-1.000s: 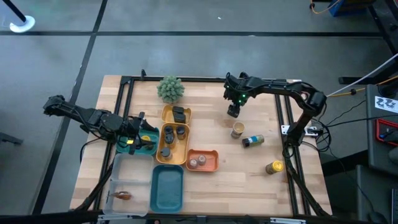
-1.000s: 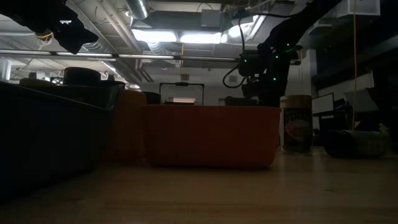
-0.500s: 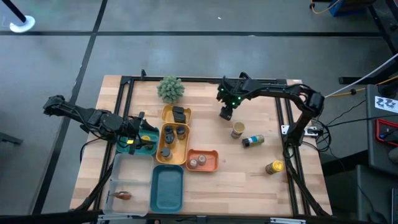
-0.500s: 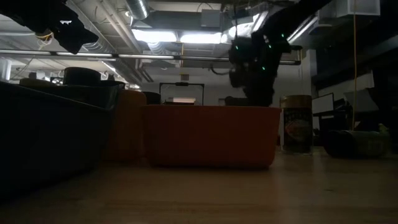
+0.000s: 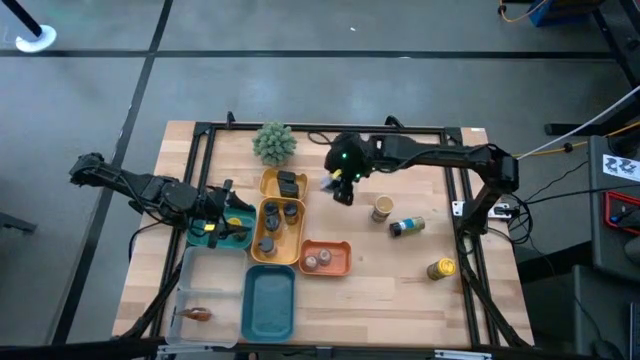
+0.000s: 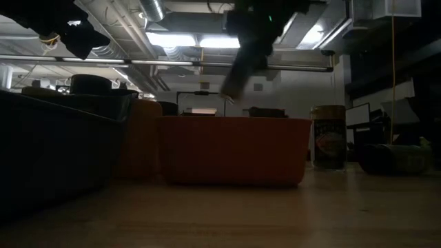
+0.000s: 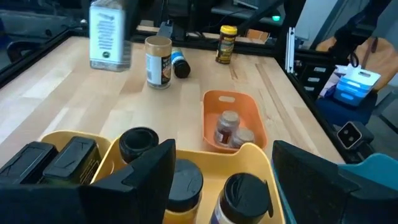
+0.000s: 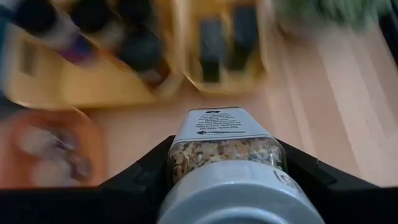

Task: Sort spices by type
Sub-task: Put the white seasoning bottle into the top transparent bin

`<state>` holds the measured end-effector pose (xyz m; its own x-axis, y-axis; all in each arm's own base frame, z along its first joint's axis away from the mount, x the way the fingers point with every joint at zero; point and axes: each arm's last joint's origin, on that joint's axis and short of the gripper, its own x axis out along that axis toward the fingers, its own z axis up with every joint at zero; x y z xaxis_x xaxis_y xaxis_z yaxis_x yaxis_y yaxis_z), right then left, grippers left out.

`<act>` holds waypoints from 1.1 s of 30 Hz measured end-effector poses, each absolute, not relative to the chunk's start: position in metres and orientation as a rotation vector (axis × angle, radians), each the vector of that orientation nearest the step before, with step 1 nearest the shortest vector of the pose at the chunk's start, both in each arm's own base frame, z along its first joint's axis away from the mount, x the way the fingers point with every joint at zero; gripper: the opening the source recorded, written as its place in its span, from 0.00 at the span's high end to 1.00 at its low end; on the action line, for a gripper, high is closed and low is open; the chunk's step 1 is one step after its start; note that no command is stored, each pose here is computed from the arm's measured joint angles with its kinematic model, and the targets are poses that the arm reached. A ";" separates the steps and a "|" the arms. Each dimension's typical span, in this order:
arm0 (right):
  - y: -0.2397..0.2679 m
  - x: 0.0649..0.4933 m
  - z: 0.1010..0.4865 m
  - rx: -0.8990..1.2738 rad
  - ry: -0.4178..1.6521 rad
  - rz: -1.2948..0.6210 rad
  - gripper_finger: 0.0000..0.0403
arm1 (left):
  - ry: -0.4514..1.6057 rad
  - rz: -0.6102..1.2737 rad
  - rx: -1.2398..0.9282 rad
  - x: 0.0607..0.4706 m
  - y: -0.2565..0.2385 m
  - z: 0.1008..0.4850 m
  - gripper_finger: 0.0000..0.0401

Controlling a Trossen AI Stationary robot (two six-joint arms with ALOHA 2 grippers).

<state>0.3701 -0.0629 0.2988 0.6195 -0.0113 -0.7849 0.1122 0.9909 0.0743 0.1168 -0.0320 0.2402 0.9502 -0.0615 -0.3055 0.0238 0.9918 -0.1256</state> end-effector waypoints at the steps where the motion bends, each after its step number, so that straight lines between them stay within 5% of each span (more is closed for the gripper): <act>1: -0.057 0.373 0.304 0.109 0.872 -0.057 0.49 | 0.302 -0.044 -0.124 0.117 -0.032 0.241 0.37; 10: -0.020 0.391 0.325 0.102 0.661 0.020 0.49 | 0.125 0.018 -0.066 0.133 -0.035 0.257 0.37; 33: 0.017 0.398 0.326 0.131 0.608 0.039 0.49 | 0.025 0.130 -0.020 0.202 -0.030 0.243 0.37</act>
